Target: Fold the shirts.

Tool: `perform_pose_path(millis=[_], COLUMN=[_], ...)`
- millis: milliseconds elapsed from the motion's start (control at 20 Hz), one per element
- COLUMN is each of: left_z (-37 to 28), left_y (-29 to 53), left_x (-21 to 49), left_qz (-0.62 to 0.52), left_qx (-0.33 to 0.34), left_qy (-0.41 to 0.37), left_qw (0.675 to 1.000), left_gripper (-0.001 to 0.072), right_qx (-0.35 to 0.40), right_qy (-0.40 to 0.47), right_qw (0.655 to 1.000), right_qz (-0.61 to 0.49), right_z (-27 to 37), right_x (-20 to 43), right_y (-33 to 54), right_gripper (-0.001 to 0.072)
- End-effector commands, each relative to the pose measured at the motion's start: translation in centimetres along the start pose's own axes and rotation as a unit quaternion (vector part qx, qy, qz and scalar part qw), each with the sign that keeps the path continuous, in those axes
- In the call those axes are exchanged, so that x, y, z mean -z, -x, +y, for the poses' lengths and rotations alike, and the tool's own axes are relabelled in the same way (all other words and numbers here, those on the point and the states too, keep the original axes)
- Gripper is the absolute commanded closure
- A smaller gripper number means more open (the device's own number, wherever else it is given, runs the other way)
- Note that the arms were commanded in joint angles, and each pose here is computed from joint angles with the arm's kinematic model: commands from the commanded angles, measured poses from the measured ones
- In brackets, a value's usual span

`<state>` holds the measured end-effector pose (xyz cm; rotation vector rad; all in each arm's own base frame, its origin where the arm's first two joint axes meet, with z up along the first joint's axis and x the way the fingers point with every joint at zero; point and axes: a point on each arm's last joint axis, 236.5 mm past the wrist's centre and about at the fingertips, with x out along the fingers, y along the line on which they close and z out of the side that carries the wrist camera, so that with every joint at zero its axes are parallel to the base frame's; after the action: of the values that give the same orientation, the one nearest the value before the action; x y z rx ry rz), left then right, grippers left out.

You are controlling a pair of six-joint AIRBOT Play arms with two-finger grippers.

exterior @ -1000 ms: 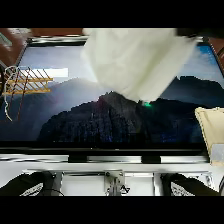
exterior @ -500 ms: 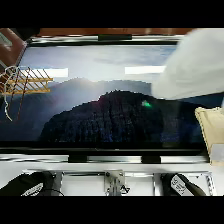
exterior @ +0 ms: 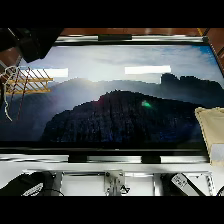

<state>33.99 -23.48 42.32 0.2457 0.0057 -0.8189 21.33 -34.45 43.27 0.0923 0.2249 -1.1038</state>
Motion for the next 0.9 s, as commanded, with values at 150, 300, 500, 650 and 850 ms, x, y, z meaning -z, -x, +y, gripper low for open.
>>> perform_pose_path(millis=[150, 300, 500, 650, 850], left_z=[-1.2, -1.2, -0.8, -0.9, -0.9], left_y=[0.3, 0.4, 0.7, 0.9, 1.0], left_x=[1.5, 2.7, 4.3, 5.2, 5.7], left_qz=[0.035, 0.061, 0.094, 0.113, 0.125], left_qx=[0.022, 0.021, 0.01, 0.009, 0.004], left_qy=[0.033, 0.042, 0.063, 0.077, 0.101], left_qw=[0.999, 0.997, 0.994, 0.991, 0.987], left_gripper=[0.0029, 0.0029, 0.003, 0.003, 0.0029], right_qx=[0.068, 0.102, 0.144, 0.172, 0.203], right_qy=[-0.009, 0.0, -0.023, -0.031, -0.042], right_qw=[0.998, 0.995, 0.989, 0.984, 0.978], right_qz=[0.008, -0.021, -0.027, -0.014, 0.009], right_z=[-4.7, -7.1, -10.7, -13.2, -16.1], right_x=[0.8, -0.6, -0.5, 0.4, 1.9], right_y=[-2.7, -2.5, -2.6, -2.9, -3.3], right_gripper=[0.0639, 0.0639, 0.0639, 0.0639, 0.0638])
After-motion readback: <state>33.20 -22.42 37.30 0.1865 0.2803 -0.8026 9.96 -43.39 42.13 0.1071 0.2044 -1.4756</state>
